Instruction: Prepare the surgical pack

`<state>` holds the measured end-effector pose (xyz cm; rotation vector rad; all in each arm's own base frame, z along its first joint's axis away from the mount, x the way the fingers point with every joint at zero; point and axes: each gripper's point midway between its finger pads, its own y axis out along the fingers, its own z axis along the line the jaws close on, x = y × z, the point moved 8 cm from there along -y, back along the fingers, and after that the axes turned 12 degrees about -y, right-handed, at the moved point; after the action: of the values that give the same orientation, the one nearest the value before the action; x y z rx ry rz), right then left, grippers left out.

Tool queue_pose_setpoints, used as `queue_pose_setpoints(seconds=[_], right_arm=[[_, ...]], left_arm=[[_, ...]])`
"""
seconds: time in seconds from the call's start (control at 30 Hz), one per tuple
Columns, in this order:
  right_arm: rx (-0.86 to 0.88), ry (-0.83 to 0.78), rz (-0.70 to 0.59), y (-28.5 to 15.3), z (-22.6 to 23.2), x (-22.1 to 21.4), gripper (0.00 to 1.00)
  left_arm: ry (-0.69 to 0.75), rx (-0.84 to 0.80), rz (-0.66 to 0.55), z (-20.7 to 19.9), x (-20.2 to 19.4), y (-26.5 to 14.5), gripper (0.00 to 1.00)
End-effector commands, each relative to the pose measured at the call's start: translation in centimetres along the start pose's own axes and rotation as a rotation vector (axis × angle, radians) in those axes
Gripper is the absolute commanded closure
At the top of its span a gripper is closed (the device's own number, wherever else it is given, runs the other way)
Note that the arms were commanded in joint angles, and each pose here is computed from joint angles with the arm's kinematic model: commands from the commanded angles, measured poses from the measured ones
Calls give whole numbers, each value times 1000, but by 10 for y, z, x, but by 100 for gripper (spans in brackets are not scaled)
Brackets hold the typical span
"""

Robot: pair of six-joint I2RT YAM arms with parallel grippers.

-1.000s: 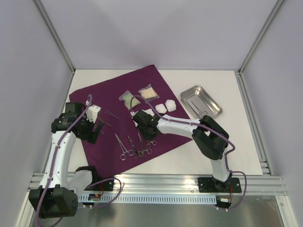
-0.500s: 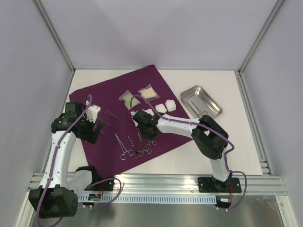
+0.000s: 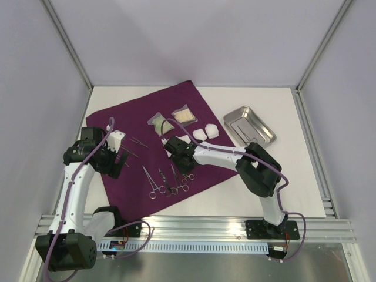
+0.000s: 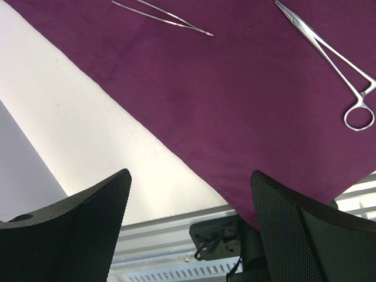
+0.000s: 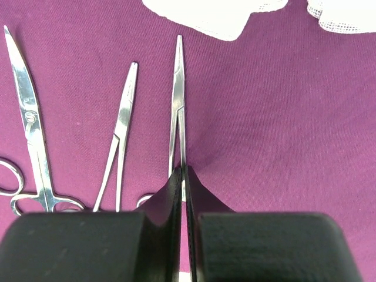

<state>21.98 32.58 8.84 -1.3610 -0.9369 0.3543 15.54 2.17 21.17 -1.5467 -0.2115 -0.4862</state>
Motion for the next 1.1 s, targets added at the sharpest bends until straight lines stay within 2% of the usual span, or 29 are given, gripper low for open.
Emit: queue_pose_setpoints(seconds=[0.0, 0.3, 0.63, 0.8, 0.9, 1.07], right_arm=[[-29, -24, 97, 30, -4, -21, 100], [1, -34, -134, -19, -6, 10, 100], [10, -29, -217, -35, -10, 16, 100], [12, -21, -277, -56, -22, 25, 100], [-21, -15, -348, -82, -55, 36, 99], [-137, 8, -381, -116, -160, 31, 100]], left_arm=[[20, 10, -54, 1, 7, -7, 8], [17, -1, -70, 0, 11, -12, 8], [19, 0, -70, 0, 11, -14, 8], [21, -3, -74, 0, 12, -15, 8], [22, -17, -76, -2, 12, -16, 8], [32, -39, -78, -2, 21, -18, 8]])
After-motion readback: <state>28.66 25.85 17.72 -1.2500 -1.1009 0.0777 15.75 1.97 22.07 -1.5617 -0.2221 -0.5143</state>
